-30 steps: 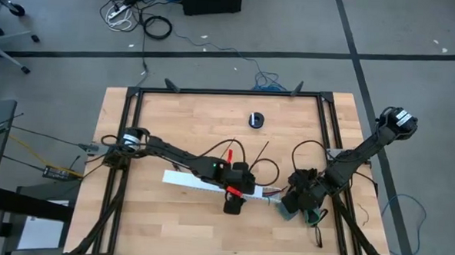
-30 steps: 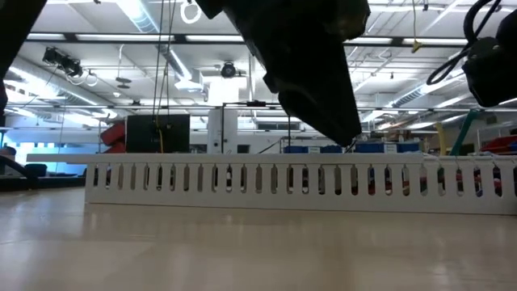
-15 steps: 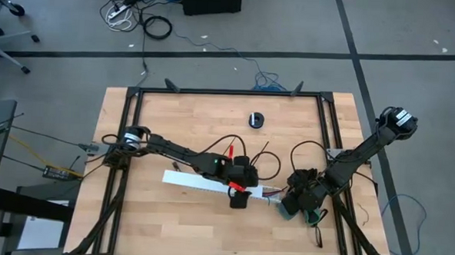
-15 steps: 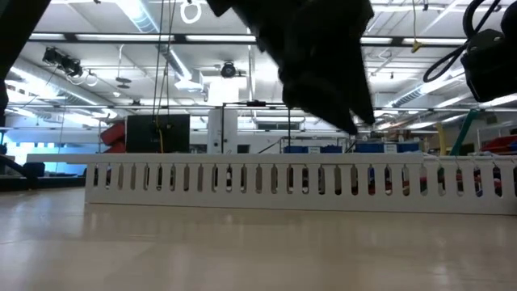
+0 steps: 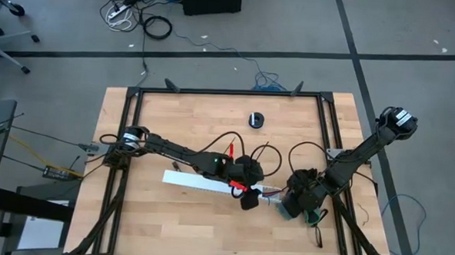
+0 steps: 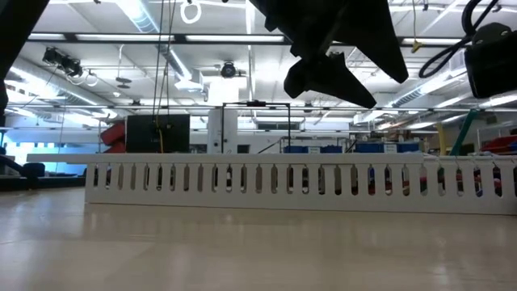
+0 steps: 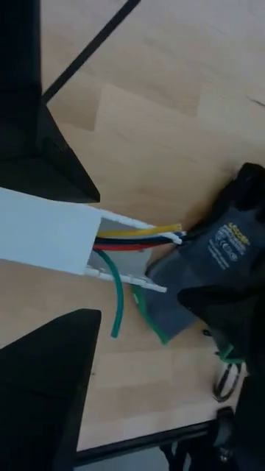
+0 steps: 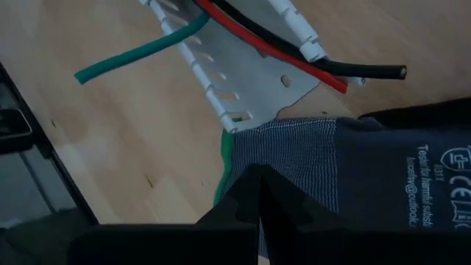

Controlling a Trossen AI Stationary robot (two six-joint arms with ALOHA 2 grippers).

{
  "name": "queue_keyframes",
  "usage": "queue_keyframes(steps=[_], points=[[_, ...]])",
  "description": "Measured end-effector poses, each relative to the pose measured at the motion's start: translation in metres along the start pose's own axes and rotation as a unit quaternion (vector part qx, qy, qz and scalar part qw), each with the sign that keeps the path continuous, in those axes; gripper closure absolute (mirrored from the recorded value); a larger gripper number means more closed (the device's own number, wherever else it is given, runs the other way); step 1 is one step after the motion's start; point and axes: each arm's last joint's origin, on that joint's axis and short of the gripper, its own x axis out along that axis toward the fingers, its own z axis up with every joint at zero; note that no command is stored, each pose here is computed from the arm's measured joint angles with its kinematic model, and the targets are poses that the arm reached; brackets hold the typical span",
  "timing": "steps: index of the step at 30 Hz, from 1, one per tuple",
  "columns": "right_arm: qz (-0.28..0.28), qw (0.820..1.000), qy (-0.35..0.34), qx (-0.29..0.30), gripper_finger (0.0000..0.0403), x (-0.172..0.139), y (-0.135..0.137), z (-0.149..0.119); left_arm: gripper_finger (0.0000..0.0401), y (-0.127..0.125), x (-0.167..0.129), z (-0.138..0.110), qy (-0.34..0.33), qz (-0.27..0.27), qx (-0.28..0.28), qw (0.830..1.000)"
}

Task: Ziptie cables
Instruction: Close the white cable duct

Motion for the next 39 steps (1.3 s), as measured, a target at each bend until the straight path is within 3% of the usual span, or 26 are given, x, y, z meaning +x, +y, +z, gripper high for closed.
queue_keyframes(steps=[9, 14, 19, 39], points=[[0.001, 1.0, 0.002, -0.019, 0.0402, 0.0, 0.0, 0.0, 0.0157, 0.016, 0.004, 0.001, 0.01, 0.026, -0.021, 0.999], [0.001, 1.0, 0.001, -0.002, 0.0397, 0.0, 0.0, 0.002, 0.0137, 0.018, 0.018, -0.008, 0.034, 0.023, 0.04, 0.998], [0.008, 1.0, 0.003, 0.0, 0.0385, 0.001, 0.002, 0.003, 0.011, 0.016, 0.021, -0.021, 0.093, 0.004, 0.051, 0.994], [0.037, 0.998, 0.016, -0.039, 0.0274, 0.003, 0.006, 0.025, 0.0102, 0.018, 0.017, -0.032, 0.151, 0.028, 0.109, 0.982]])
